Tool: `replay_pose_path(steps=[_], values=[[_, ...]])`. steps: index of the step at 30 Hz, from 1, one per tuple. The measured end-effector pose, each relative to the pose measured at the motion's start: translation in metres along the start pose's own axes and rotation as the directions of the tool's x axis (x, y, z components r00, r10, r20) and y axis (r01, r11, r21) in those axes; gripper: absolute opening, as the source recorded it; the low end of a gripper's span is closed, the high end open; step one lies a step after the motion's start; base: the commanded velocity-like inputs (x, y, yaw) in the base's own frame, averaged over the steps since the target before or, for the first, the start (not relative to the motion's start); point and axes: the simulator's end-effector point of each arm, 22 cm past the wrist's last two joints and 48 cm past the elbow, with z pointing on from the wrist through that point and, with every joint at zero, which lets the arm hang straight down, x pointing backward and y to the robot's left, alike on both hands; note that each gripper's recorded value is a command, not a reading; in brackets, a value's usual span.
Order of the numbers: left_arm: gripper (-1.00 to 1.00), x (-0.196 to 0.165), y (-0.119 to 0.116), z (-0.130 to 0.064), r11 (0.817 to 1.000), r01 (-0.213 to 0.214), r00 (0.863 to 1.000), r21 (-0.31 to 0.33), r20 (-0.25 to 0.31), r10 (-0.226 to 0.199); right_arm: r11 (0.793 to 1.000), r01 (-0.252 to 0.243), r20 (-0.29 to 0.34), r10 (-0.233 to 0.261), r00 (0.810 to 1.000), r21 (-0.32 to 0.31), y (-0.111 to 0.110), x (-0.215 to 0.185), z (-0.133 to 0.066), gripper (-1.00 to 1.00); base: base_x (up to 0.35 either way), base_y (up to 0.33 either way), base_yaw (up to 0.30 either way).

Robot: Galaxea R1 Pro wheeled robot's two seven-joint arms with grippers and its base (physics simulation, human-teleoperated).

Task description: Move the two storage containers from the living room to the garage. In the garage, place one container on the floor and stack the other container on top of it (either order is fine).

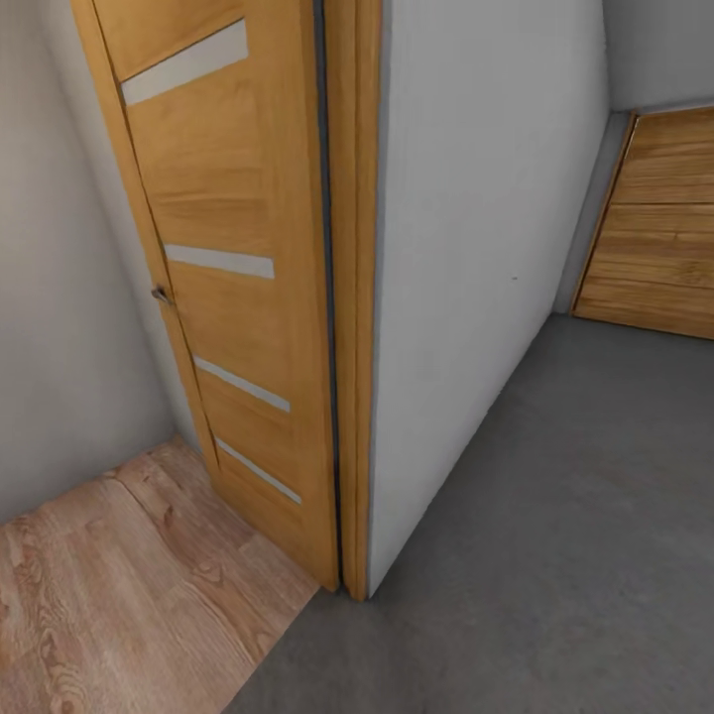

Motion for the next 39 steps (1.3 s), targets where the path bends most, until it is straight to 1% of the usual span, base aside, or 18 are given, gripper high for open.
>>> replay_pose_path(steps=[6, 10, 30, 39], values=[[1.0, 0.0, 0.0, 0.0, 1.0, 0.0, 1.0, 0.0, 0.0, 0.0, 1.0, 0.0, 0.0, 0.0, 1.0, 0.0, 0.0, 0.0, 0.0, 1.0, 0.307, 0.0, 0.004], [1.0, 0.0, 0.0001, 0.0001, 1.0, 0.0, 1.0, 0.0, 0.0, 0.0, 1.0, 0.002, 0.001, -0.002, 1.0, 0.0, 0.0001, -0.0005, 0.0001, 1.0, 0.167, 0.0, 0.155], [1.0, 0.0, 0.0002, 0.0002, 1.0, 0.0, 1.0, -0.001, 0.0, 0.0, 1.0, 0.002, 0.001, -0.002, 1.0, 0.0, 0.0001, -0.0006, 0.0002, 1.0, 0.006, 0.0, 0.261], [1.0, -0.0003, 0.0003, 0.0002, 1.0, 0.0, 1.0, -0.001, 0.001, 0.0, 1.0, 0.001, 0.001, -0.001, 1.0, -0.001, 0.0003, -0.0003, 0.0002, 1.0, 0.0, 0.0, 0.043]])
